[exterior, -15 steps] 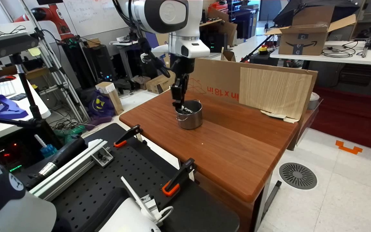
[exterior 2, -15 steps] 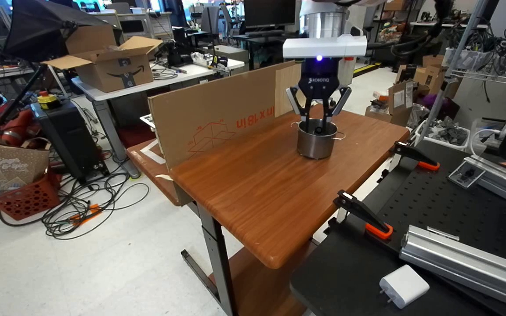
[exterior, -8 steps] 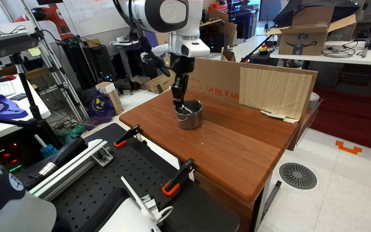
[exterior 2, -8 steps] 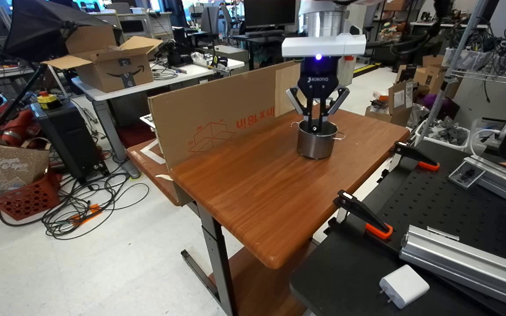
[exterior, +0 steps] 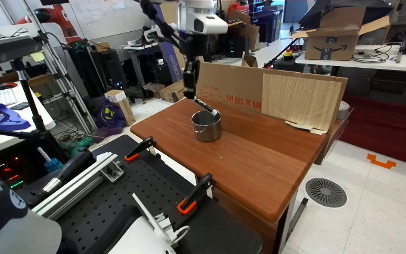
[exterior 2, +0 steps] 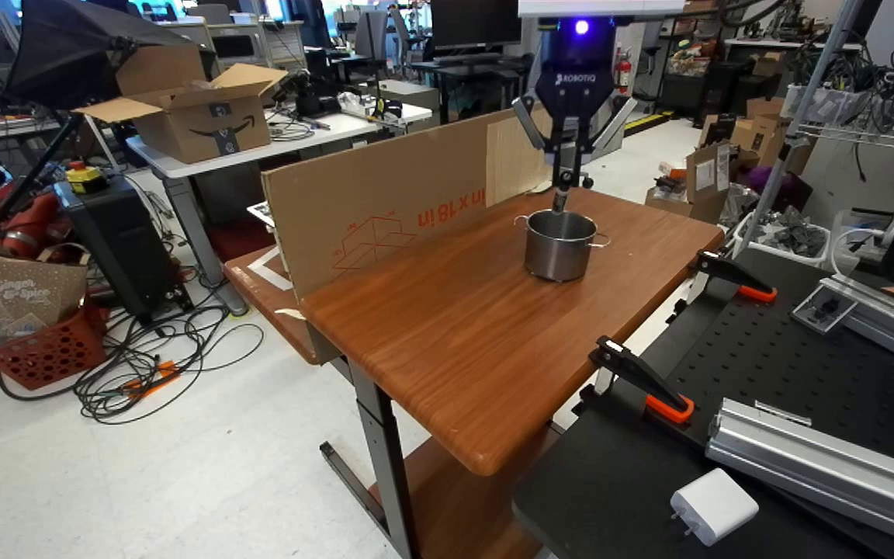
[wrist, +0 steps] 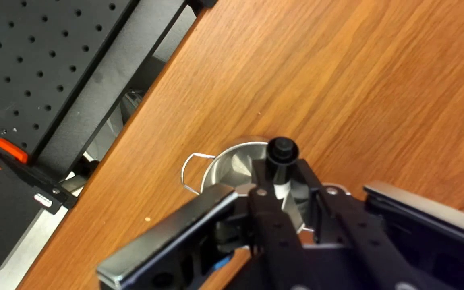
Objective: Pick up the pen from the silver pot and put it on the table.
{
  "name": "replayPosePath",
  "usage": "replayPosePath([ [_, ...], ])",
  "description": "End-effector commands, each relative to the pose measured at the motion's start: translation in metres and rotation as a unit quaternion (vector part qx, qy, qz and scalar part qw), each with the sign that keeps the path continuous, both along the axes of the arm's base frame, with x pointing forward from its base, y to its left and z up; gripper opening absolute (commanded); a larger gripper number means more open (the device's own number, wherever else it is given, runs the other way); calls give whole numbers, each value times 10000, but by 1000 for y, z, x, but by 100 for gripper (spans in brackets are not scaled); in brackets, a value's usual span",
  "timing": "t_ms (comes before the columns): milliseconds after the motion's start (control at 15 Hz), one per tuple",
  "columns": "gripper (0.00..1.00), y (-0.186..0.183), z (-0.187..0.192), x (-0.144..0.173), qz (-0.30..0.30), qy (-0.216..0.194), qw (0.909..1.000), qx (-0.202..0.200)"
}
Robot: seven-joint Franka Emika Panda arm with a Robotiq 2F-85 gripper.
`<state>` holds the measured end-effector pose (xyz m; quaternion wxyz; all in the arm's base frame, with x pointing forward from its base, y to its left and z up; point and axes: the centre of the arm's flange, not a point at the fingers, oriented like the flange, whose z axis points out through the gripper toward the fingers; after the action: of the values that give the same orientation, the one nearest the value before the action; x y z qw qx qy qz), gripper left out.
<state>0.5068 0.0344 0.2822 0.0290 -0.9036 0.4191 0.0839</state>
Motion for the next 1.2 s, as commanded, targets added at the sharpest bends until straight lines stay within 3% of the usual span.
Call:
replayPosePath([
  [0, 5, -21, 43, -20, 197, -243, 9995, 69],
  [200, 5, -48, 67, -17, 212, -453, 9987, 99],
  [467, 5, -89, 70, 5, 236, -626, 9977, 109],
  [867, 5, -135, 35, 49, 379, -635, 9970, 241],
  [1133, 5, -152, -14, 80, 377, -463, 9975, 374],
])
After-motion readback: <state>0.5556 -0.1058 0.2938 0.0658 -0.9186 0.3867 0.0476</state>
